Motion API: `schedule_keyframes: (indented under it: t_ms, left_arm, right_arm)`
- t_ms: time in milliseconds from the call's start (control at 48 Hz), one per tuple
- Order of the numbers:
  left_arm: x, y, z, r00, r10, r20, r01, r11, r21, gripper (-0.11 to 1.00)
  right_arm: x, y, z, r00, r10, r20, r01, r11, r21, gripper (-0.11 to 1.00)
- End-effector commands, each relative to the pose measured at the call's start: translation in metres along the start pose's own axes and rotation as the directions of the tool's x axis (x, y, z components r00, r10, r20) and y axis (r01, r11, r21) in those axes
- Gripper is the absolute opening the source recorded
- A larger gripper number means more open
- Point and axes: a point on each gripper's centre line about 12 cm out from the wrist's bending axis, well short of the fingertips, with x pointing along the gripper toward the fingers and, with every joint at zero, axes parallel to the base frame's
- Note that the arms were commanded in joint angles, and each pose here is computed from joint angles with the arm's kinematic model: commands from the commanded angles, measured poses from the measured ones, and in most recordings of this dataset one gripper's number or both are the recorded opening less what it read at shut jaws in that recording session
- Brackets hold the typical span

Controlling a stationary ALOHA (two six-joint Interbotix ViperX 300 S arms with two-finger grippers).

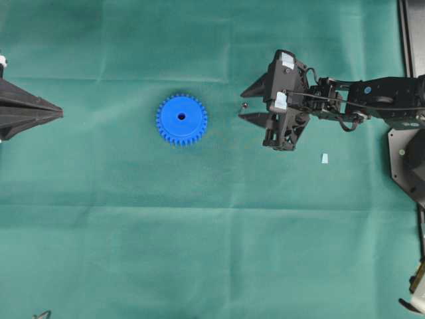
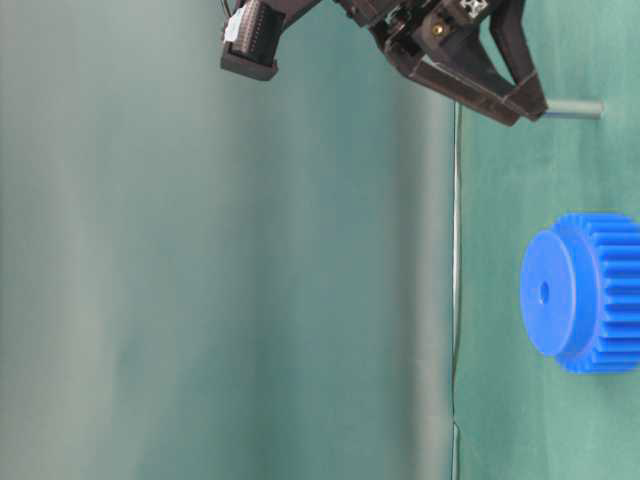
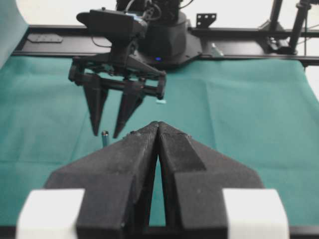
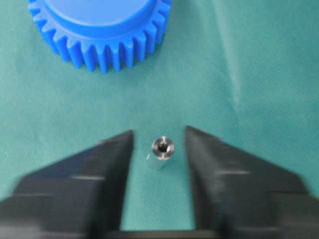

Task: Insert the shaft into the center hole of the gear.
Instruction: 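Lower the right gripper over the shaft and close on it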

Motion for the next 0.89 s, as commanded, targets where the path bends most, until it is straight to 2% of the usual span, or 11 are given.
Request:
schedule_keyframes:
  t_ms: [0,83,395,708,874]
  left_arm:
    - [0.002,0.000,0.011,1.000,-0.002,0.028,0.002,1.000,0.000,0.00]
    - [0.002,0.000,0.010,1.000,-0.002,0.026,0.002,1.000,0.002,0.00]
    - [0.002,0.000,0.011,1.000,-0.002,0.028,0.002,1.000,0.000,0.00]
    - [0.003,0.000,0.012,1.000,0.000,0.029,0.000,1.000,-0.001,0.00]
    - [0.003,0.000,0.011,1.000,-0.001,0.025,0.001,1.000,0.000,0.00]
  right_arm:
    - [-0.002,0.001,0.005,1.000,0.002,0.012,-0.002,1.000,0.000,0.31]
    - [-0.001,0.001,0.006,1.000,0.002,0.014,-0.002,1.000,-0.001,0.16]
    - [-0.004,0.001,0.012,1.000,0.003,0.024,-0.003,1.000,0.002,0.16]
    - [-0.048,0.007,0.057,0.999,0.027,0.038,-0.027,1.000,-0.007,0.16]
    - [-0.066,0.009,0.069,0.999,0.034,0.039,-0.033,0.999,-0.007,0.16]
